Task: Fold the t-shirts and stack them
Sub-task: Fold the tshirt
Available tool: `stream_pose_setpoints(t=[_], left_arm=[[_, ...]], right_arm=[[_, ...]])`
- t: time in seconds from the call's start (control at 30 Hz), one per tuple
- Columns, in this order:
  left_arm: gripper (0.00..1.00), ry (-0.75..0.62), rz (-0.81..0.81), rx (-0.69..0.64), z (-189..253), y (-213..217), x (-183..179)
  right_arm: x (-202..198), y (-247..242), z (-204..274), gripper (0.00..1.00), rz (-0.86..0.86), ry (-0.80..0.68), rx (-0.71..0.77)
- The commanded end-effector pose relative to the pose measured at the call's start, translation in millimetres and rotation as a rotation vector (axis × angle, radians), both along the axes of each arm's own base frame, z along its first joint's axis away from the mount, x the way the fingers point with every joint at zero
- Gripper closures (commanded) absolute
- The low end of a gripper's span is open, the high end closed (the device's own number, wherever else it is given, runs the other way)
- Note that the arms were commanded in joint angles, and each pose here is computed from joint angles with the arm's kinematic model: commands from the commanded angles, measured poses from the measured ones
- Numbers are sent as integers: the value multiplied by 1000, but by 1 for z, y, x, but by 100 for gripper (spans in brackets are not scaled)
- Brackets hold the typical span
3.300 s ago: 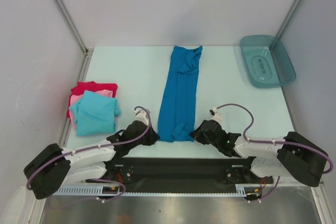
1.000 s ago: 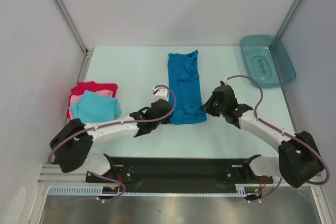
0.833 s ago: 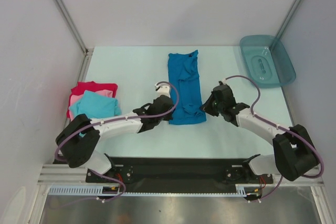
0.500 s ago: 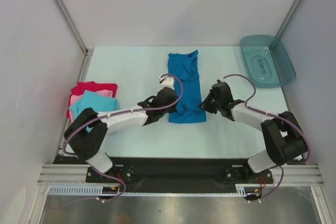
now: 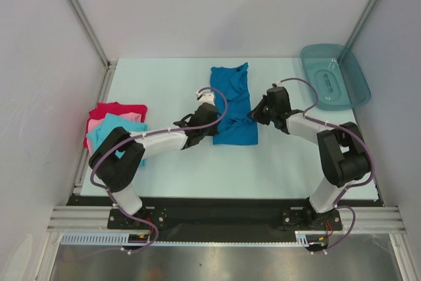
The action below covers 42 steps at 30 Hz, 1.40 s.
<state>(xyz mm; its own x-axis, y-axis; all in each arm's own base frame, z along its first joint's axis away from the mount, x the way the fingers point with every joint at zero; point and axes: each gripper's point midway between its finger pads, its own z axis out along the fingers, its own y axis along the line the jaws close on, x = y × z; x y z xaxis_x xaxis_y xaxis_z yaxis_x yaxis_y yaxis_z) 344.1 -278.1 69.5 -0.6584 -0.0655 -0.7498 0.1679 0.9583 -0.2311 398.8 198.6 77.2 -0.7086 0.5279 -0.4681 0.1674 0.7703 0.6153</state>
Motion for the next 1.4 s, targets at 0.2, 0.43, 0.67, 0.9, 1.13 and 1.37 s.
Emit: stream_pose_setpoints(t=[0.2,0.43,0.67,0.9,1.13,1.37], left_arm=[[100,-71,7,-45,27,-6,39],[100,-79,31,-38,29,0,57],[100,-100,51,-54,40,2,77],[96,-104,49,-55,45,-1,92],[60,-95,47,-48,42,0,94],[32,-80,46,-42,36,1,91]], right_arm=[[12,10,-4,100,23,-30,16],[5,13,-21,100,27,-5,15],[15,11,-17,100,17,-21,8],[44,11,-2,100,-5,-57,22],[57,13,5,87,-11,-65,18],[56,10,6,62,-21,-69,13]])
